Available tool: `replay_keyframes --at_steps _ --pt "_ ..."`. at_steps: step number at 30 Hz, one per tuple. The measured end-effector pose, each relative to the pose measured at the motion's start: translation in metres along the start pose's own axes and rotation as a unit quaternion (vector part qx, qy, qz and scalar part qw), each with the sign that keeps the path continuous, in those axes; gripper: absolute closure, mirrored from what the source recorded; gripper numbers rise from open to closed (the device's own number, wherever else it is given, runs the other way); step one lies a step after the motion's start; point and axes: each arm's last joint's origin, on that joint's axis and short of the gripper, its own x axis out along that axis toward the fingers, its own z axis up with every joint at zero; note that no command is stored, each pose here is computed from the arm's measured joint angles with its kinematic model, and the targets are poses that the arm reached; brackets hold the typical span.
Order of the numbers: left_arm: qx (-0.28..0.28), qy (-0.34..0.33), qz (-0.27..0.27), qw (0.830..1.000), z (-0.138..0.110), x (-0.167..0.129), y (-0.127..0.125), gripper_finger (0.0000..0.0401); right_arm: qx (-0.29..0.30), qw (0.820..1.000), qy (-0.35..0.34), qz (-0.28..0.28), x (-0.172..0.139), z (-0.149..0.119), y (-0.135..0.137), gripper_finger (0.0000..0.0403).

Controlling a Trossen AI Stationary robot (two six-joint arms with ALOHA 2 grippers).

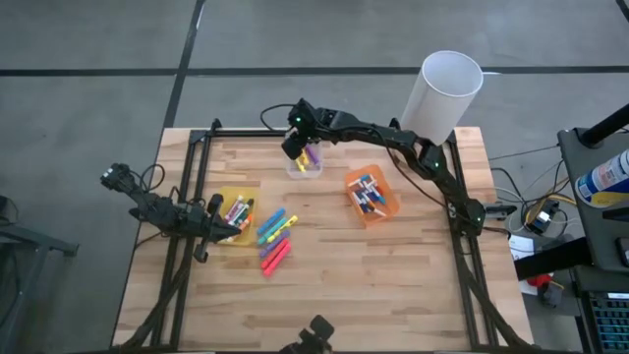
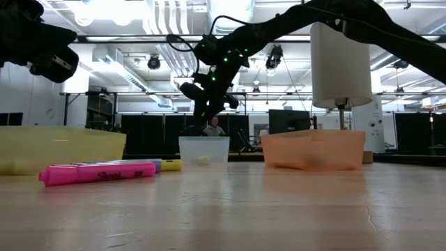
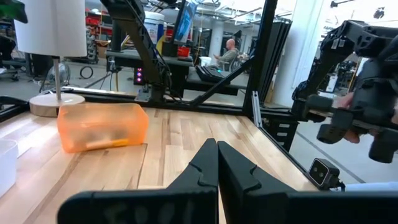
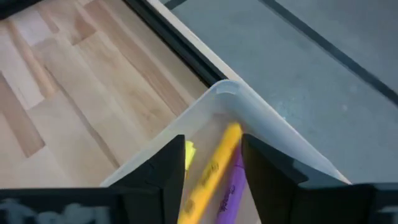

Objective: Pick & Place Markers
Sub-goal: Put the pink highlighter into the transparent bin

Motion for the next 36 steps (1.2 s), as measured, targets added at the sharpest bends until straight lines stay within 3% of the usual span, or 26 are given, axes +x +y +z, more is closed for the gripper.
replay_keyframes --at_steps 6,12,16,21,31,36 --pt "0.0 0.0 0.0 1.0 0.0 0.0 0.0 0.0401 -0.065 0.998 -0.005 0.026 -0.012 -0.003 0.027 0.0242" --pt "0.0 0.0 0.0 1.0 0.0 0.0 0.0 0.0401 -0.145 0.984 0.002 0.107 -0.025 -0.017 0.073 0.0254" --pt "0.0 0.0 0.0 1.0 0.0 0.0 0.0 0.0401 -0.218 0.96 0.006 0.176 -0.037 -0.032 0.11 0.0262" --pt "0.0 0.0 0.0 1.0 0.0 0.0 0.0 0.0401 -0.32 0.912 -0.001 0.257 -0.056 -0.053 0.155 0.0269" --pt "0.0 0.0 0.0 1.0 0.0 0.0 0.0 0.0401 -0.423 0.851 -0.016 0.311 -0.093 -0.098 0.224 0.0275" --pt "0.0 0.0 0.0 1.0 0.0 0.0 0.0 0.0401 -0.436 0.842 -0.01 0.319 -0.094 -0.114 0.235 0.0274"
